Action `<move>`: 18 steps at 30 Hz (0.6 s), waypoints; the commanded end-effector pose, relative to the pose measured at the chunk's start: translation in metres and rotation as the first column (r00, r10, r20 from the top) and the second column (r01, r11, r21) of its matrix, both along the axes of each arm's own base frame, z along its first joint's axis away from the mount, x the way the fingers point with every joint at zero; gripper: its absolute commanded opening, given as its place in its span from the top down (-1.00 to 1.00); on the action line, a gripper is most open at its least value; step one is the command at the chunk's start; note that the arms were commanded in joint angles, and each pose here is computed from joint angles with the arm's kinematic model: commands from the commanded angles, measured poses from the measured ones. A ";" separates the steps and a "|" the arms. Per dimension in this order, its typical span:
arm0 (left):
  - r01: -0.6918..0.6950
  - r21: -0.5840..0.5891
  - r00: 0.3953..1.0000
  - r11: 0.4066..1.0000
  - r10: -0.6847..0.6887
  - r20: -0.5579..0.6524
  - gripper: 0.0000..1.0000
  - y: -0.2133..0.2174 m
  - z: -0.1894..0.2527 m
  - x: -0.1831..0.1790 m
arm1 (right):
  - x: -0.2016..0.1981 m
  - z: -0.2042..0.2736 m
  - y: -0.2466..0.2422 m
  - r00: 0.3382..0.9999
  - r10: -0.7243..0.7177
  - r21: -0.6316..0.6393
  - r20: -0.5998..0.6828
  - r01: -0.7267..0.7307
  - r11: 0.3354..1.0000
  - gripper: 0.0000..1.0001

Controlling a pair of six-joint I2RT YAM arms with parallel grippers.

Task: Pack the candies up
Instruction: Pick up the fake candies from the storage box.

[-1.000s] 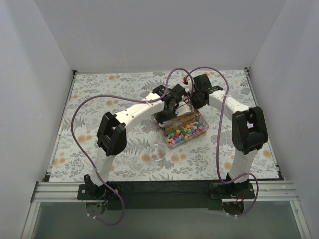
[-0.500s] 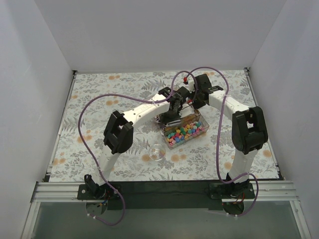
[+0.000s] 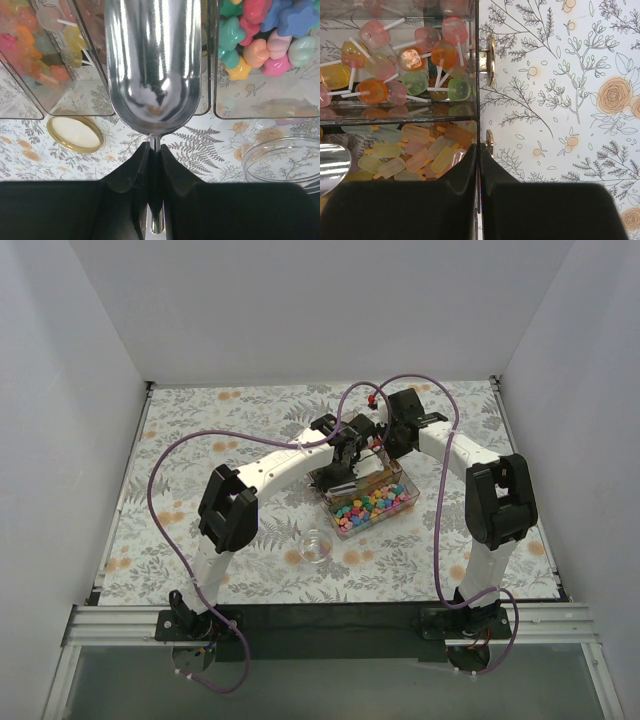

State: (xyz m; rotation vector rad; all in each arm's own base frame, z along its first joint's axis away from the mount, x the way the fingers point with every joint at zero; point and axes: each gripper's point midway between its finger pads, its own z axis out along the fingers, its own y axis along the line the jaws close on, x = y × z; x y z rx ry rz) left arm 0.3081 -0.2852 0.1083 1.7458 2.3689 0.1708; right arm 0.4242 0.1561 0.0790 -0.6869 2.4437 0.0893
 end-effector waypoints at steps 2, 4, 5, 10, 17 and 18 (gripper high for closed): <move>0.018 -0.024 1.000 1.000 -0.017 0.024 1.00 0.002 0.018 0.000 | 0.009 -0.009 0.001 1.000 -0.001 -0.005 0.017 0.001 1.000 0.89; 0.019 -0.034 0.999 0.999 -0.018 0.027 1.00 -0.001 0.018 0.002 | 0.009 -0.007 0.003 1.000 -0.001 0.012 0.017 0.000 1.000 0.87; 0.021 -0.043 1.000 0.999 -0.020 0.023 1.00 -0.003 0.018 0.002 | 0.009 -0.006 0.003 1.000 0.000 0.016 0.019 0.000 1.000 0.86; 0.024 -0.036 1.000 0.999 -0.024 0.001 1.00 -0.004 0.011 0.000 | 0.009 -0.005 0.003 1.000 -0.015 0.026 0.016 0.014 1.000 0.58; 0.024 -0.039 1.000 0.999 -0.025 -0.011 1.00 -0.007 0.007 0.001 | 0.005 -0.004 0.000 1.000 -0.027 0.046 0.008 0.027 0.999 0.31; 0.022 -0.034 1.000 0.999 -0.023 -0.014 1.00 -0.007 0.005 0.001 | 0.004 -0.005 0.000 1.000 -0.028 0.048 0.002 0.028 0.998 0.32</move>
